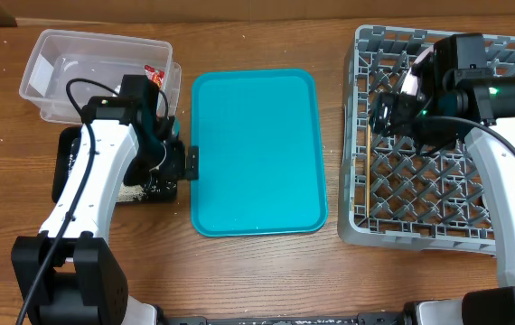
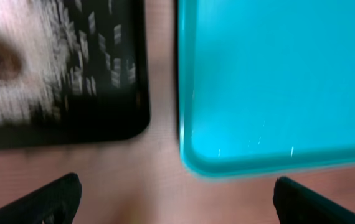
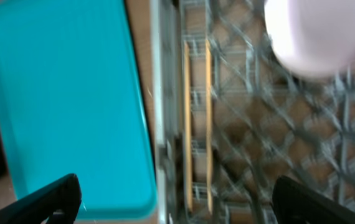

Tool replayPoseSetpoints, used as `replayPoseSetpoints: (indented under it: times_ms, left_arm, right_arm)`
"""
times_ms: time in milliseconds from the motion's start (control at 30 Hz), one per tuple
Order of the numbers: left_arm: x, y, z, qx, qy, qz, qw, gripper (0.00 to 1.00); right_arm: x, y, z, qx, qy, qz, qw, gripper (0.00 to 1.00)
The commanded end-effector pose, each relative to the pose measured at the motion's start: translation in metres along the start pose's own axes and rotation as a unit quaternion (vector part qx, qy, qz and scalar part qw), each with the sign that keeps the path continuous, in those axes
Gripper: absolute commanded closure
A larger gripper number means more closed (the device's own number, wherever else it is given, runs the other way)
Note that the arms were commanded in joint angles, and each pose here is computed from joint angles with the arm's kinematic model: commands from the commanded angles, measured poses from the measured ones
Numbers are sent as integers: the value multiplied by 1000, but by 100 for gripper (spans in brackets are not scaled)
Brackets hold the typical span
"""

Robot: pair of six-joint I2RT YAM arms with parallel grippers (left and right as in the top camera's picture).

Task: Sort waste into correct bins and load items into the dishwasher

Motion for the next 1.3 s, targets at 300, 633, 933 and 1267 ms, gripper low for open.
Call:
replayPoseSetpoints:
  times_ms: [300,633,933,1267]
  left_arm:
    - [13,23,-53,132,21,31,990,0]
    - [11,79,-78,-75,-17,-47,996,0]
    - [26,111,-134,-328,-55,-115,936,0]
    - [49,107,-166,-404,1,-144,903,0]
  right_arm:
    - [19,28,-48,93,-15,71,993,0]
    - [16,101,-64,-105,4,-9,994,0]
    - [8,119,-106,-268,-8,-61,961,0]
    - [1,98,-162,-289,-23,-77,954,0]
Point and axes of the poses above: each gripper's point midway between its finger pads, its own y axis back along the fingers, its own x axis along the line the jaws close on, z = x × y, the point moved 7 cm from there along y, back along the fingers, and after that the axes turned 15 degrees about y, right-handed, at the moved point
